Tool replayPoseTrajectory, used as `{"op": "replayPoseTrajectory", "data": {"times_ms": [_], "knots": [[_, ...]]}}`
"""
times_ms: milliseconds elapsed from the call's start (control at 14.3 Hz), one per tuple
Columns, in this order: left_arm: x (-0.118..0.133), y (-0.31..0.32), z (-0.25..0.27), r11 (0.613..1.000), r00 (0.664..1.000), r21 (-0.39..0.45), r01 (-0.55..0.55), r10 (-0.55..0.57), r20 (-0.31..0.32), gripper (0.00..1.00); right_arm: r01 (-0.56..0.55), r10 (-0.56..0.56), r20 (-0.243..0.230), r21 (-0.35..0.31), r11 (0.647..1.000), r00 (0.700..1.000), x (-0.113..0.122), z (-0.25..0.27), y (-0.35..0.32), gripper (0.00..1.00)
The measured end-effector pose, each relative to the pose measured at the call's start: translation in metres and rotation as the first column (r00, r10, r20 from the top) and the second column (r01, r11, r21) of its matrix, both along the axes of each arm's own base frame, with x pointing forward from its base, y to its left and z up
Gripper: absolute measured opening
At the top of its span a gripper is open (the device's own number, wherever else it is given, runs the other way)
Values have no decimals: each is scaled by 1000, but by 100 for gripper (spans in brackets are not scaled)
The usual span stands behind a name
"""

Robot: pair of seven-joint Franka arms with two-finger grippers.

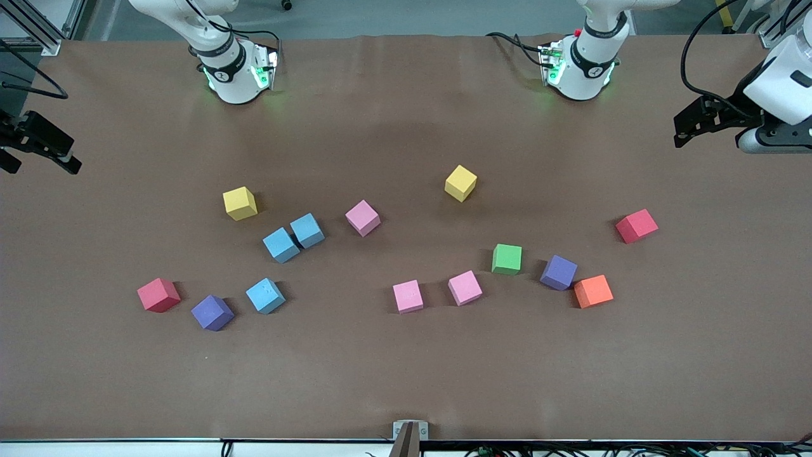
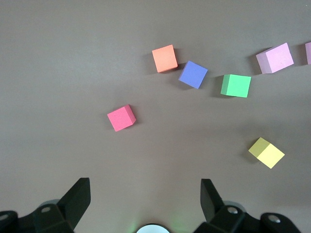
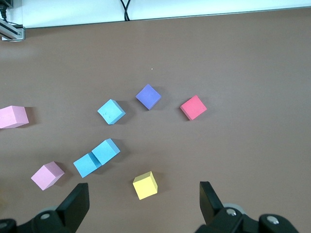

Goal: Arrange 11 blocks into digit 3

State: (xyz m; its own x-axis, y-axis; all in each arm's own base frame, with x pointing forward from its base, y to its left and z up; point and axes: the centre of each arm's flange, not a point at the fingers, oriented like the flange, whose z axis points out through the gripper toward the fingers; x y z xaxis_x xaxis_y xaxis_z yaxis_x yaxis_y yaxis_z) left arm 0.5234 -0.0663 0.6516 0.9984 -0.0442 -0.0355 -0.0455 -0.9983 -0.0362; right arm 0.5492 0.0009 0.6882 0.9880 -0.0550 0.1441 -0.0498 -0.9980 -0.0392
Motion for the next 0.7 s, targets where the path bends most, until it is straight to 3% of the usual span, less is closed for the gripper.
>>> {"op": "replayPoseTrajectory", "data": {"times_ms": [488, 697], "knots": [[2, 6, 1, 1000, 1000, -1, -12, 12, 4, 100, 0, 0, 0, 0, 1000, 1000, 0, 0, 0, 100], [10, -26, -28, 999, 998, -4, 38, -38, -53, 100, 0, 0, 0, 0, 1000, 1000, 0, 0, 0, 100]]}}
